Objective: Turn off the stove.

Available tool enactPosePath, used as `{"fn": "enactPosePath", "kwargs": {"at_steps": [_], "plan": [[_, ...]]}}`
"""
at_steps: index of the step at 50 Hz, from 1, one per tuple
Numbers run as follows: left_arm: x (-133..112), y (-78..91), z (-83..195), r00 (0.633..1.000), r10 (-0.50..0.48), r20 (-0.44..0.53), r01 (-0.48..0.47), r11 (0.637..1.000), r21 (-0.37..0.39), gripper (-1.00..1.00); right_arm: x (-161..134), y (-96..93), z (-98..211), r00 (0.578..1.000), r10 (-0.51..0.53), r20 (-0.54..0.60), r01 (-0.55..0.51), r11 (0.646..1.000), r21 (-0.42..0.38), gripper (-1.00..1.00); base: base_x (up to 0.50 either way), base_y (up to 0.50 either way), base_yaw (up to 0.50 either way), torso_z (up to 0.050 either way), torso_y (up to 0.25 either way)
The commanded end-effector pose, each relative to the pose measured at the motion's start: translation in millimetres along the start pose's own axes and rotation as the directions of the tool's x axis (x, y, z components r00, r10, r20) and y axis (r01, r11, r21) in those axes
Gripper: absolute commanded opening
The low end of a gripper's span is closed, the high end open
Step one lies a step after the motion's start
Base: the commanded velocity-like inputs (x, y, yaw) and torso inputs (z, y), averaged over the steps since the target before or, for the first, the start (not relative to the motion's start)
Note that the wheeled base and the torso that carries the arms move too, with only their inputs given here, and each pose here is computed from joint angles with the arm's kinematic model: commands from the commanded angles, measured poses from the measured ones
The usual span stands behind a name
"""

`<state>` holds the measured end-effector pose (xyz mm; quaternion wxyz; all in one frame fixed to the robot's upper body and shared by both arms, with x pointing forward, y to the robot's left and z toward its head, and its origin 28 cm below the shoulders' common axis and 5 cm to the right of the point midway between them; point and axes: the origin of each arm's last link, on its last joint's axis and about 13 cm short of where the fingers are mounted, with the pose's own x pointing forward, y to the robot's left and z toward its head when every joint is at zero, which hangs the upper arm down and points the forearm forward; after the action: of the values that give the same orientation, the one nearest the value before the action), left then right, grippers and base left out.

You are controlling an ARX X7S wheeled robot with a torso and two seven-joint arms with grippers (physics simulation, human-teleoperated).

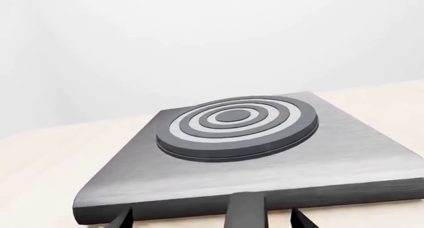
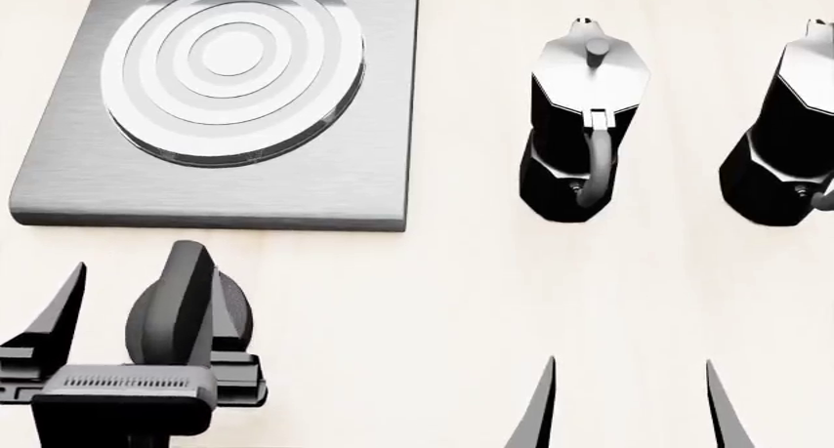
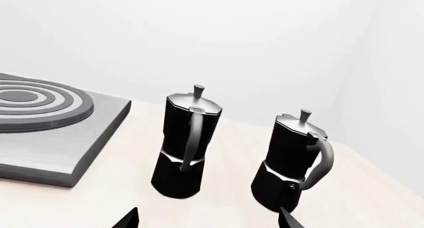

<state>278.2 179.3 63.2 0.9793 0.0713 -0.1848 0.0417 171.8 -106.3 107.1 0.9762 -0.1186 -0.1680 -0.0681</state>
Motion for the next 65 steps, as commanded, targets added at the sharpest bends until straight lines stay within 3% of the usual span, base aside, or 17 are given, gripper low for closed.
{"fn": "enactPosePath", "kwargs": {"at_steps": [1,65], "plan": [[-4,6.5,1,1.0,0.0,-0.027,0.0,1.0,-0.012,1.0,2,-1.8,0,1.0,-0.015,0.002,0.015,1.0,-0.015,1.0,0.0,0.0,0.0,0.0,0.0],[-16,34.2,8,0.994,0.064,-0.088,-0.066,0.998,-0.025,1.0,2,-0.5,0,1.0,-0.01,0.0,0.01,1.0,-0.016,1.0,0.0,0.0,0.0,0.0,0.0]]}}
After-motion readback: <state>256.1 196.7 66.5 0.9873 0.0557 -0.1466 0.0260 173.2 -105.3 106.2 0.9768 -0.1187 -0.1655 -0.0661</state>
